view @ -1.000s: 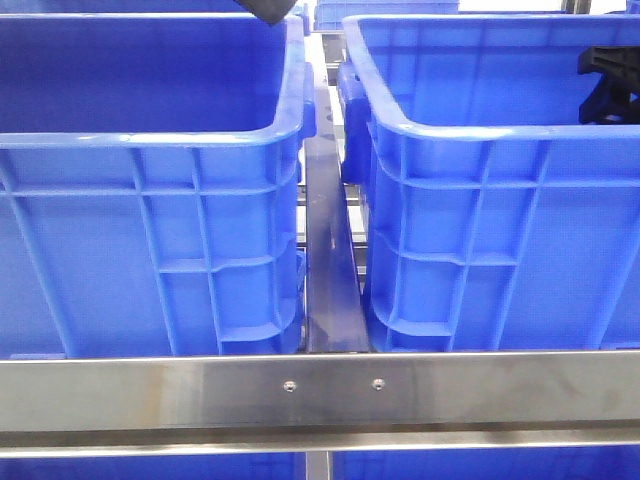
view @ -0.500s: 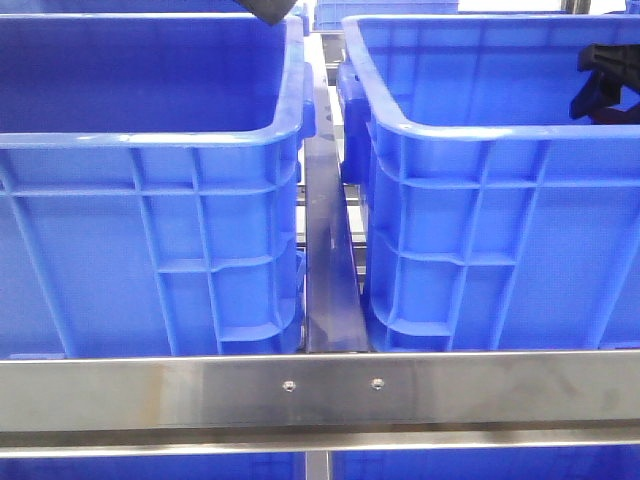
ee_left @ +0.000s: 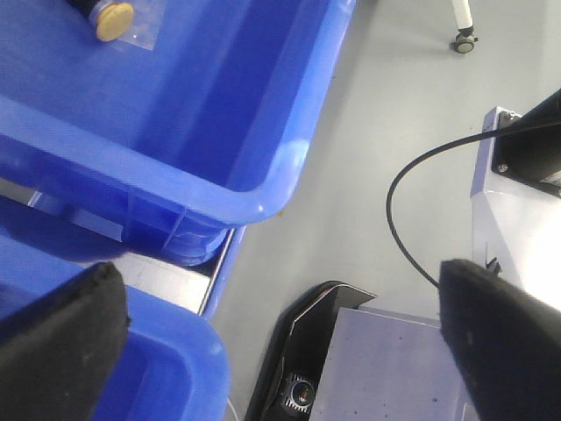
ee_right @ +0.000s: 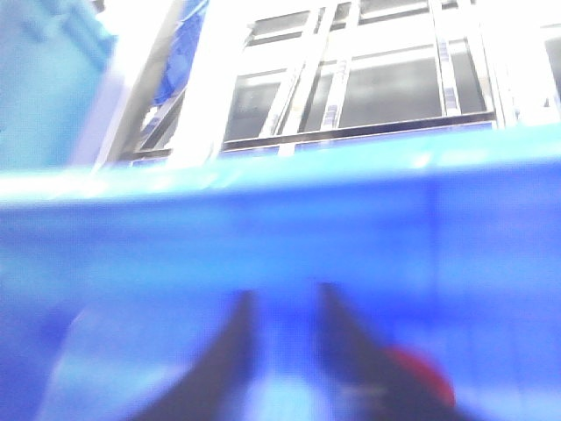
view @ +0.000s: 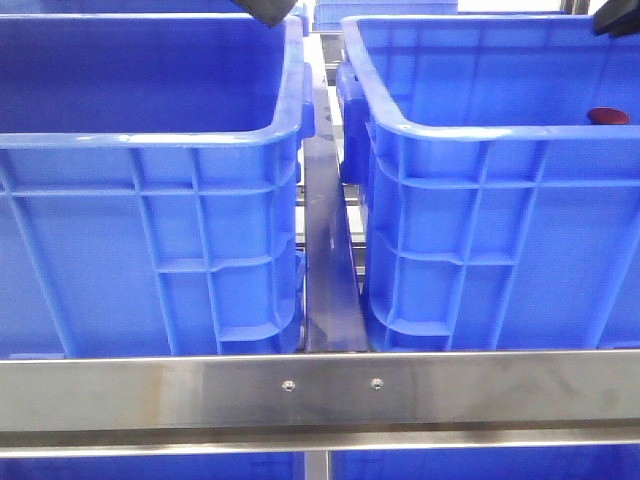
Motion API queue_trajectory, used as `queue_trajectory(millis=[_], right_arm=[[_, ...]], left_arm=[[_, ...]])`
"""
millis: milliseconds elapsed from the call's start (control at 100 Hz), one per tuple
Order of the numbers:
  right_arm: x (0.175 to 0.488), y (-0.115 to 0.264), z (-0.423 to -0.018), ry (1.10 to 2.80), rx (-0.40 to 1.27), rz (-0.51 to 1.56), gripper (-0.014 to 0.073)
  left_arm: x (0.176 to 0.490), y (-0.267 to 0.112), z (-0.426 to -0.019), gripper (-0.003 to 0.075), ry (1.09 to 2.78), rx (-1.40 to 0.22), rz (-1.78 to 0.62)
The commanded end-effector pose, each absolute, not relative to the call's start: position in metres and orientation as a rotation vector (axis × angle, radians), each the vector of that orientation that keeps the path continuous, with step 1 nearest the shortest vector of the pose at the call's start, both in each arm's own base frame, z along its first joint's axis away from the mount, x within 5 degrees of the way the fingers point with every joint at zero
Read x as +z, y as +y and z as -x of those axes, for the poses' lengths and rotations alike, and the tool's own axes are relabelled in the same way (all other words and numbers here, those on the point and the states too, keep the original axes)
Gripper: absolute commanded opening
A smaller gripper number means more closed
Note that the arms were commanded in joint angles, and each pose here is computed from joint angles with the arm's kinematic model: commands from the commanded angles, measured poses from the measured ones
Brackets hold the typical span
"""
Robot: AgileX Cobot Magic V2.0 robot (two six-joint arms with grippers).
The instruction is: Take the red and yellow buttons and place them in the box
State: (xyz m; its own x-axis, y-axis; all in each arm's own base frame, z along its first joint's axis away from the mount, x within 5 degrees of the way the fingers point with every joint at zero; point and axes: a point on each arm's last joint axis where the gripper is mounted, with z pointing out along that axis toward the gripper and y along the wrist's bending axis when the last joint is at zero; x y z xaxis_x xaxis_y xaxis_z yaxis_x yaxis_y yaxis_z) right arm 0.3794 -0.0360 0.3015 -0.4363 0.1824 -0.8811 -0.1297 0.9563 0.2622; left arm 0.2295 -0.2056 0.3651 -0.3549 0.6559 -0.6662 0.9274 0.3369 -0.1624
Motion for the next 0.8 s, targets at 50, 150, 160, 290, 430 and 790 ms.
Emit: queue_trajectory(millis=[50, 150, 160, 290, 430, 790], right_arm=[[0.335, -0.029, -0.346, 1.911, 0.333, 0.015, -0.0069], [0.339, -0.024, -0.326, 1.898, 0.331, 0.023, -0.0069], [0.34, -0.024, -0.323, 1.896, 0.33, 0.024, -0.0069], [0.349, -0.018, -0.295, 1.866, 0.322, 0.033, -0.0069], [0.357, -0.013, -0.264, 1.823, 0.31, 0.045, -0.0069], [0.366, 0.0, -0.204, 1.731, 0.301, 0.085, -0.0069]], left_arm=[[0.392, -0.203, -0.225, 0.0561, 2.03, -0.764, -1.266], [0.393, -0.203, -0.23, 0.0384, 2.046, -0.748, -1.19], [0.393, -0.203, -0.23, 0.037, 2.05, -0.747, -1.18], [0.393, -0.203, -0.23, 0.0073, 2.07, -0.759, -1.152], [0.395, -0.201, -0.229, -0.002, 2.081, -0.77, -1.123], [0.407, -0.172, -0.206, -0.002, 1.963, -0.697, -0.836]])
